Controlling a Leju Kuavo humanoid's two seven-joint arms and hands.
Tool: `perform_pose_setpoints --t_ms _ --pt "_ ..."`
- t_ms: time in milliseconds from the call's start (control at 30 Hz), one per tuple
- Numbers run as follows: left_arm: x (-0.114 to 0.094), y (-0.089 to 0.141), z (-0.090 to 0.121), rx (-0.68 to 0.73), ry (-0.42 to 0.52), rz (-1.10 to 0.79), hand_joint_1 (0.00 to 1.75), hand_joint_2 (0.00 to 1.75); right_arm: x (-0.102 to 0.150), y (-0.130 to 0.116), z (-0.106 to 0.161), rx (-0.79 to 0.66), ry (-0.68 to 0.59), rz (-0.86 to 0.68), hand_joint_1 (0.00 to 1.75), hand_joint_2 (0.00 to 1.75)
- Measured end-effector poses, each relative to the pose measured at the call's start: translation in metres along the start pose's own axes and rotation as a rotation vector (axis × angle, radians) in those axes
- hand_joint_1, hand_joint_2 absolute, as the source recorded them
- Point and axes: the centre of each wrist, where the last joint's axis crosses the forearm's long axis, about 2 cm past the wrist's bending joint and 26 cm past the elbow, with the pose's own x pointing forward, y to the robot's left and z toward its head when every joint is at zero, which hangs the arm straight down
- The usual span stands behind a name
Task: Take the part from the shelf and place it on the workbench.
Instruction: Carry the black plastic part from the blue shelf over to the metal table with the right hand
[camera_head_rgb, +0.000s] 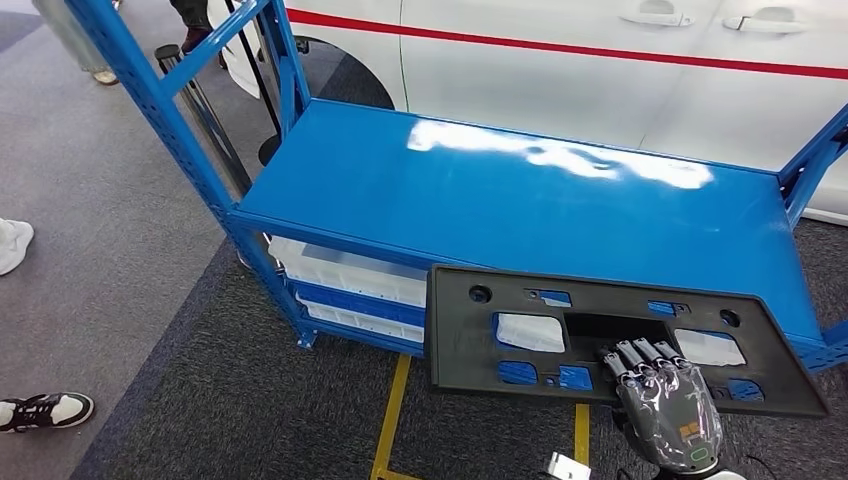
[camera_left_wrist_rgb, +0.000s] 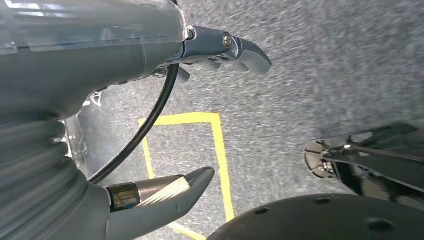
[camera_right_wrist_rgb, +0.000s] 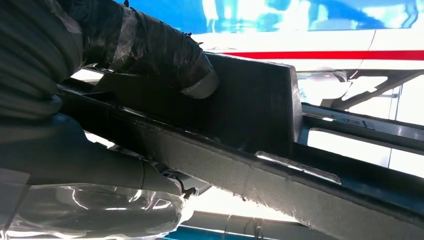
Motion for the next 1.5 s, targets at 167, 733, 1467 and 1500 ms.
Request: perform_pose_setpoints --t_ms 167,733,1467,1500 --pt "0.001 0.001 0.0 0.001 0.005 -0.004 0.0 1.75 -0.004 -0.002 -0.001 -0.006 0.014 0.001 1.75 1.75" --pt "0.0 0.0 0.0 -0.004 0.026 -0.001 0.0 1.75 -0.011 -0.004 -0.002 0.019 0.036 -0.014 1.75 1.75" --pt "0.0 0.003 0.0 -0.006 0.022 0.008 0.0 1.75 -0.015 -0.003 -0.014 0.015 0.045 -0.02 1.75 1.75" --pt "0.0 0.004 0.0 -0.007 0.021 0.008 0.0 1.75 -0.016 -0.002 -0.015 0.015 0.046 -0.02 1.75 1.75"
